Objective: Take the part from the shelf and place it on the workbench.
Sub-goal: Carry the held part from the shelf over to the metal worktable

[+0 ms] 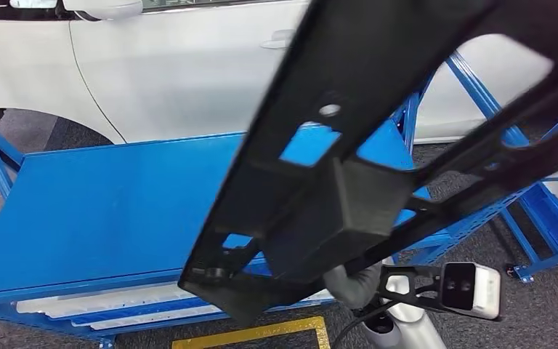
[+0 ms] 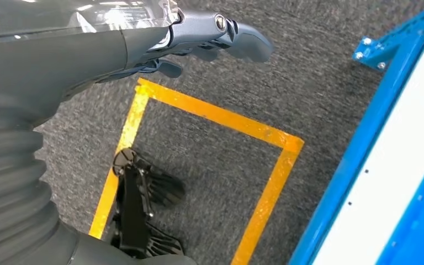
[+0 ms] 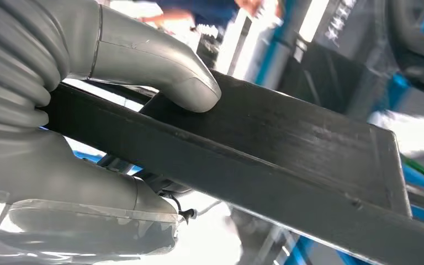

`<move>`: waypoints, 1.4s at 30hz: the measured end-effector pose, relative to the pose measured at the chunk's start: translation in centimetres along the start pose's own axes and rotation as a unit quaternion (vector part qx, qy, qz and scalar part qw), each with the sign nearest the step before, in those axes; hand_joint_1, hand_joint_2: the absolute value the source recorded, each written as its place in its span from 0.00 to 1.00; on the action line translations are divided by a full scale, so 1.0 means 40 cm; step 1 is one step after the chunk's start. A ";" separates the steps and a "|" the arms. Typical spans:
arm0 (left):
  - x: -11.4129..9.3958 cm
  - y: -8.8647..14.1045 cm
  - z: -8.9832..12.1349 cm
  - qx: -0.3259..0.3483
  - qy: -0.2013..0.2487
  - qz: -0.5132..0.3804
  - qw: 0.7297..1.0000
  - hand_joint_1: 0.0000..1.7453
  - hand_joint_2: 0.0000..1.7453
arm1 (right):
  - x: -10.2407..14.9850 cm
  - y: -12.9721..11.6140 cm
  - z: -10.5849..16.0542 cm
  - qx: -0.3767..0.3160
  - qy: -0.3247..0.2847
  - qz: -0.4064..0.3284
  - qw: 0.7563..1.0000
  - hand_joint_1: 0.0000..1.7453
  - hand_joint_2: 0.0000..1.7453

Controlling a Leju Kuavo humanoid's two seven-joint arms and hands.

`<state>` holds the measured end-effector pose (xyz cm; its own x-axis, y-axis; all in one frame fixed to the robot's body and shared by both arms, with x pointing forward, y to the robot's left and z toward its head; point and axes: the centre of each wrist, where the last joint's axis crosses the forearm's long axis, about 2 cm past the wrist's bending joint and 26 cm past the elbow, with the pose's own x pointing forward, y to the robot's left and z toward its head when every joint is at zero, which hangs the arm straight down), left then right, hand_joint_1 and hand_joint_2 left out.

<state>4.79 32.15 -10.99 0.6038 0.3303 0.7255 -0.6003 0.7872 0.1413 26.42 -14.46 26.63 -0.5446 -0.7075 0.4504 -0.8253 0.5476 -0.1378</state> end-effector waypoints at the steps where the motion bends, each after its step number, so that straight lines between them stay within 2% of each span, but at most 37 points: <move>1: 0.002 -0.001 -0.001 -0.001 0.000 -0.002 1.000 0.00 1.00 | -0.008 0.009 -0.005 0.006 0.006 -0.005 1.000 1.00 1.00; 8: 0.005 -0.001 -0.004 -0.002 -0.001 -0.007 1.000 0.00 1.00 | -0.046 0.047 0.008 0.017 0.027 -0.042 0.999 1.00 1.00; 22: -0.008 0.009 0.004 0.004 0.004 -0.012 1.000 0.00 1.00 | -0.060 0.054 0.056 0.008 0.043 -0.064 0.997 1.00 1.00; 35: 0.002 0.004 -0.002 -0.003 0.021 -0.027 0.999 0.00 1.00 | -0.031 0.014 0.038 -0.009 0.043 -0.076 0.996 1.00 1.00; 42: 0.000 0.005 0.000 -0.001 0.031 -0.035 0.999 0.00 1.00 | -0.012 -0.006 0.081 -0.024 0.042 -0.070 0.996 1.00 1.00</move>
<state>4.66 32.31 -10.98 0.6748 0.3062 0.6715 -0.5552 0.8101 0.1886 26.42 -15.69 23.59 -0.4079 -0.7403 0.5343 -0.8833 0.4680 -0.0258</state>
